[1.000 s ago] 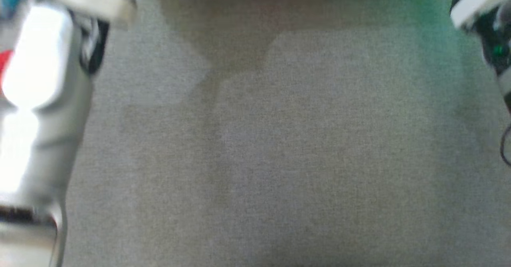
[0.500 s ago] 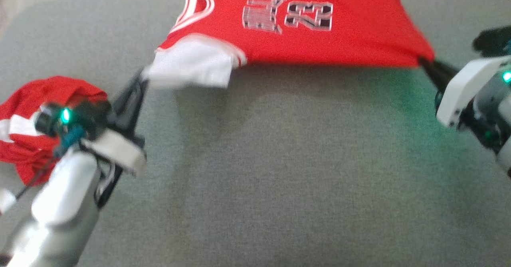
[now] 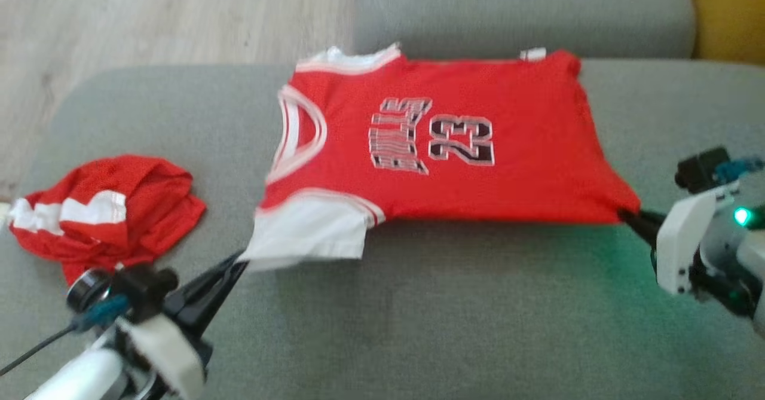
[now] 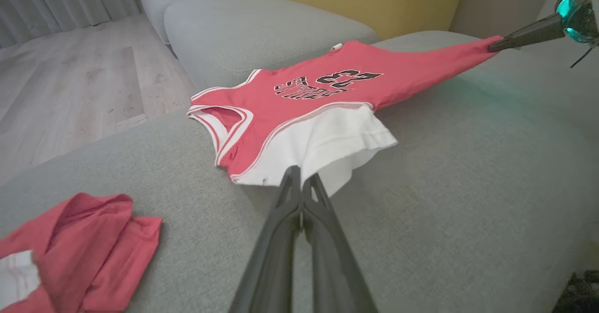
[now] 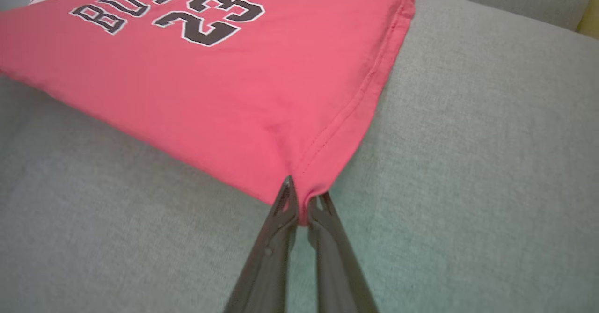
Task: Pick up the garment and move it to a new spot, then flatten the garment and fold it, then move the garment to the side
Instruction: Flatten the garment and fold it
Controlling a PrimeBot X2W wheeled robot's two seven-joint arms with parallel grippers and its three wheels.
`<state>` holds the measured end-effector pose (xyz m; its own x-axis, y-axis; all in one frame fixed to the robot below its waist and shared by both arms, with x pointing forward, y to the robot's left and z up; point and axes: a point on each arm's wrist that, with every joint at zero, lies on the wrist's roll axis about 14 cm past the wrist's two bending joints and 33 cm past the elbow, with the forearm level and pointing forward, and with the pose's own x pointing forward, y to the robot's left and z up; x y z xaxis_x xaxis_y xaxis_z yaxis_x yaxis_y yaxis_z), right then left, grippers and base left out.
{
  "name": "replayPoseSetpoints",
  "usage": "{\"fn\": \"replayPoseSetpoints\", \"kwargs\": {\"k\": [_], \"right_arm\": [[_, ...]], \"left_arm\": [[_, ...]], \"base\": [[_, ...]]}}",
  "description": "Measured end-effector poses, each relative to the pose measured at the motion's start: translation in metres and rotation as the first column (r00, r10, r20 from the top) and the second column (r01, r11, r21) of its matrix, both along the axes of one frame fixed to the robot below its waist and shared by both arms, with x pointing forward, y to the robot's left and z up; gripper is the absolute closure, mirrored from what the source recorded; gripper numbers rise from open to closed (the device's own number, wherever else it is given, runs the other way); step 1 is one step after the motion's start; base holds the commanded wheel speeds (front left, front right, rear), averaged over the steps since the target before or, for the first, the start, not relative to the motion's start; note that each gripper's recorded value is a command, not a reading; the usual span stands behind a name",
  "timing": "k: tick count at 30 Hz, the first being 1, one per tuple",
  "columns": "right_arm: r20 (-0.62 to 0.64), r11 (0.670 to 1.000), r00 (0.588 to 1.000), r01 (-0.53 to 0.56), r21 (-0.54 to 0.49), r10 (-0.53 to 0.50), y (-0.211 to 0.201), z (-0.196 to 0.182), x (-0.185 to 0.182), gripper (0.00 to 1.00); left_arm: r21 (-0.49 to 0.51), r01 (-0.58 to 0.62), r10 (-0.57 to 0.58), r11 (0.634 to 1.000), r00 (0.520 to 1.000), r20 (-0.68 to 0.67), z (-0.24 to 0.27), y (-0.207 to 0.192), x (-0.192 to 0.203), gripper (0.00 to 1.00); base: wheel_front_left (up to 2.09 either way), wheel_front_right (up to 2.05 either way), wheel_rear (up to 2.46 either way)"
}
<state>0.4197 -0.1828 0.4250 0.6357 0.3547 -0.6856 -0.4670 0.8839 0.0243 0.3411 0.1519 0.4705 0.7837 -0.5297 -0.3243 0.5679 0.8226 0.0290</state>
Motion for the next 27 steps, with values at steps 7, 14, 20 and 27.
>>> {"fn": "replayPoseSetpoints", "kwargs": {"k": [7, 14, 20, 27], "right_arm": [[-0.061, 0.999, 0.998, -0.028, -0.017, 0.027, -0.005, 0.0, -0.038, 1.0], [-0.18, 0.999, 0.983, -0.032, -0.002, 0.031, -0.014, -0.008, -0.076, 1.0], [-0.228, 1.0, 0.974, -0.021, -0.003, 0.019, -0.02, -0.011, -0.08, 1.0], [-0.279, 0.994, 0.959, 0.071, 0.08, -0.046, -0.016, -0.005, -0.056, 1.0]], "left_arm": [[-0.036, 0.037, -0.039, 0.999, 0.996, -0.075, 0.01, 0.002, -0.051, 1.0], [-0.095, 0.068, -0.083, 0.993, 0.983, -0.164, 0.01, -0.006, -0.082, 1.0], [-0.078, 0.089, -0.101, 0.993, 0.98, -0.172, 0.011, -0.009, -0.071, 1.0], [0.005, 0.112, -0.11, 0.994, 0.986, -0.128, 0.018, -0.009, -0.022, 1.0]], "base": [[0.0, 0.0, 0.0], [0.0, 0.0, 0.0], [0.0, 0.0, 0.0], [0.0, 0.0, 0.0]]}}
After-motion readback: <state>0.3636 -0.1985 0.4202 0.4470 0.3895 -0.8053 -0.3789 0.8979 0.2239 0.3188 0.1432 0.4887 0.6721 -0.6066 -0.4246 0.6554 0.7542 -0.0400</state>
